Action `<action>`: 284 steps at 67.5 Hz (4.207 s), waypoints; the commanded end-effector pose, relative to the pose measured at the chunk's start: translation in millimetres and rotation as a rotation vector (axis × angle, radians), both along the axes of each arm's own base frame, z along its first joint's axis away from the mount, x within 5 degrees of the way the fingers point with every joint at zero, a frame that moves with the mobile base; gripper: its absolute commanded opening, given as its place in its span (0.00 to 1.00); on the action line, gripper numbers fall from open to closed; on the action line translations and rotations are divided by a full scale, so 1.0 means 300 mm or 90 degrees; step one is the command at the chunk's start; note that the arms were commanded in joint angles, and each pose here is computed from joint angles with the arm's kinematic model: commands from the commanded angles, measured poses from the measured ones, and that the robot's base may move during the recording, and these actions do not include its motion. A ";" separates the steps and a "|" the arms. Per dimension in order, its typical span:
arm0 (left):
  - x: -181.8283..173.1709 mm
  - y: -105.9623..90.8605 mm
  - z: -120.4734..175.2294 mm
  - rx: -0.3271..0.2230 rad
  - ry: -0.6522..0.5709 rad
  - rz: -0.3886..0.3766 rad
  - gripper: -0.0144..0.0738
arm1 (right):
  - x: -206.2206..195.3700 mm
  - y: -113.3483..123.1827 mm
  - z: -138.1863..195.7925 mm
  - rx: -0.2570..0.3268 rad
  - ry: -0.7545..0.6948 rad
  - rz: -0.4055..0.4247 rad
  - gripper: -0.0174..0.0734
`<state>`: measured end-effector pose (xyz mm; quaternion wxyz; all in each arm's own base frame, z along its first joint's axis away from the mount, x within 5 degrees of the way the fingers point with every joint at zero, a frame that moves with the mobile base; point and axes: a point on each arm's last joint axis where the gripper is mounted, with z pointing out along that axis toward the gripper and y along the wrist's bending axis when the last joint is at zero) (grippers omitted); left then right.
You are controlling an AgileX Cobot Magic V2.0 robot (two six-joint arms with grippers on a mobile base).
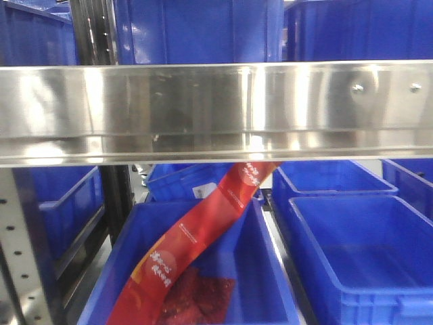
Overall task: Move two blue bins to right shelf middle
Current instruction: 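Raise and push the held bin forward onto the upper shelf rollers, then open both grippers to release the bin's side walls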
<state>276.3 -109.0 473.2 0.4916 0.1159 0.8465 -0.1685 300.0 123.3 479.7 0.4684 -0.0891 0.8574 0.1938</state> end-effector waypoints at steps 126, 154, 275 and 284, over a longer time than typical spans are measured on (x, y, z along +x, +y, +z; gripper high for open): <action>-0.024 0.003 0.032 -0.016 -0.014 -0.008 0.04 | -0.015 -0.010 0.048 0.024 -0.051 -0.005 0.02; 0.108 -0.043 -0.190 0.070 0.177 -0.016 0.04 | 0.107 0.039 -0.187 -0.047 0.129 0.006 0.02; -0.391 0.257 -0.286 0.072 -0.049 0.141 0.04 | -0.245 -0.198 -0.340 -0.164 0.010 -0.076 0.01; -0.478 0.281 -0.355 0.071 -0.096 0.145 0.04 | -0.326 -0.219 -0.429 -0.148 -0.034 -0.073 0.01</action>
